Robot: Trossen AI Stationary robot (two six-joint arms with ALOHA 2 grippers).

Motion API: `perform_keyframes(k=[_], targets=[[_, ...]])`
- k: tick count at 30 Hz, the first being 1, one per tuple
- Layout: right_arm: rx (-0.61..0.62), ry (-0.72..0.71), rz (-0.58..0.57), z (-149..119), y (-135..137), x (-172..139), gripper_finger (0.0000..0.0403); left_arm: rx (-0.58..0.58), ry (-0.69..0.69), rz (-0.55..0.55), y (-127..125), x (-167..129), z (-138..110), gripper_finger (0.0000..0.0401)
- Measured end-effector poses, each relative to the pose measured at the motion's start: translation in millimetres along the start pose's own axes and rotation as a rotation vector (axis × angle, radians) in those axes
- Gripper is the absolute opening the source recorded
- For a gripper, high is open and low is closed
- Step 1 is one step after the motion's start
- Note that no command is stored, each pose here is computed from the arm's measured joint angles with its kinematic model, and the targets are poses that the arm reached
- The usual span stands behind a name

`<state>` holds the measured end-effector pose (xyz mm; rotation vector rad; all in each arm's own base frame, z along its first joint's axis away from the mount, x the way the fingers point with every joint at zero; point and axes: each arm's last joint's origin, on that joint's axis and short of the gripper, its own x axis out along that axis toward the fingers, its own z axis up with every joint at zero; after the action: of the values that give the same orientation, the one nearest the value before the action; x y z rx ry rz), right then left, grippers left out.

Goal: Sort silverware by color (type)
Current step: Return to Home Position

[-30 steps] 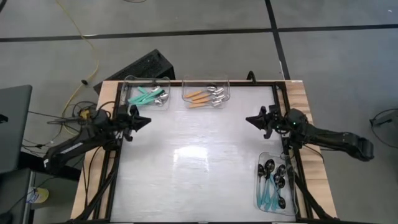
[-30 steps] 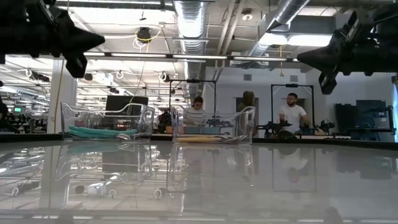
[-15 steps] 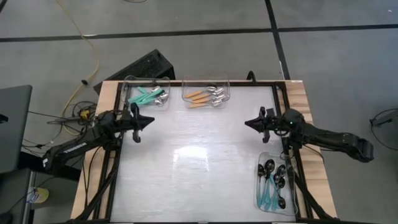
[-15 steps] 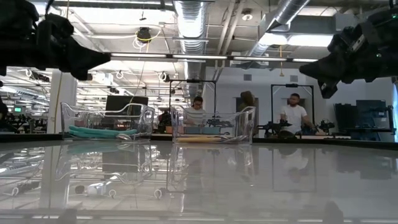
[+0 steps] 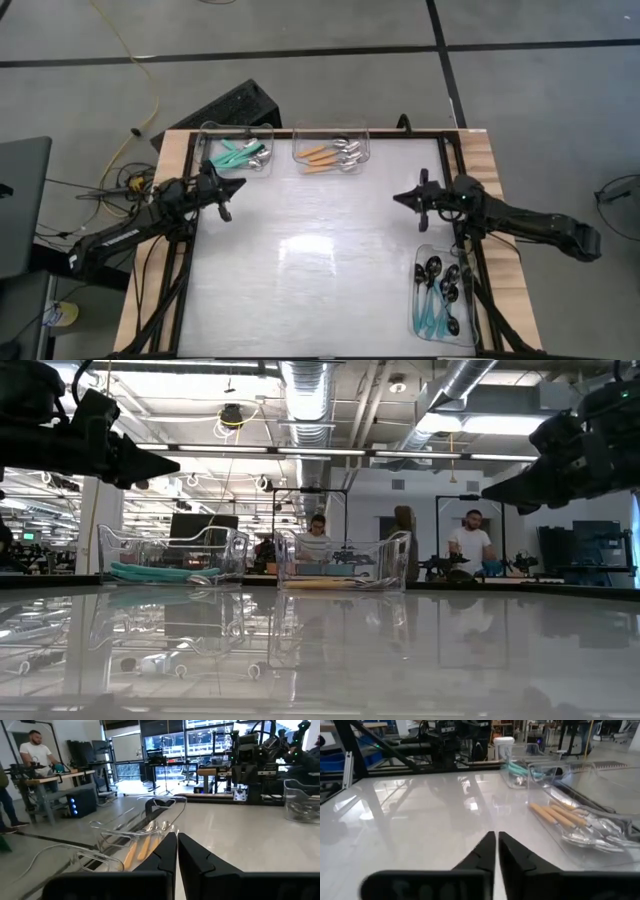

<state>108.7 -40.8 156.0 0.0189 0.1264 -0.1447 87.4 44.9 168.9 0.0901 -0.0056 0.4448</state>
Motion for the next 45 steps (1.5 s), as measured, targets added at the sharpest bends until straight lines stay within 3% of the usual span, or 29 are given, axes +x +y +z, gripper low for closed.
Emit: perform_keyframes(k=[7,45], targets=[[0.011,0.039,0.0,-3.9,0.1,-0.1,0.0079,0.0,0.002,0.003,0.1,0.0,-0.2,0.0],[0.029,0.097,0.0,-9.9,0.3,-0.5,0.0082,-0.002,0.002,0.003,0.1,0.1,-0.5,0.0]])
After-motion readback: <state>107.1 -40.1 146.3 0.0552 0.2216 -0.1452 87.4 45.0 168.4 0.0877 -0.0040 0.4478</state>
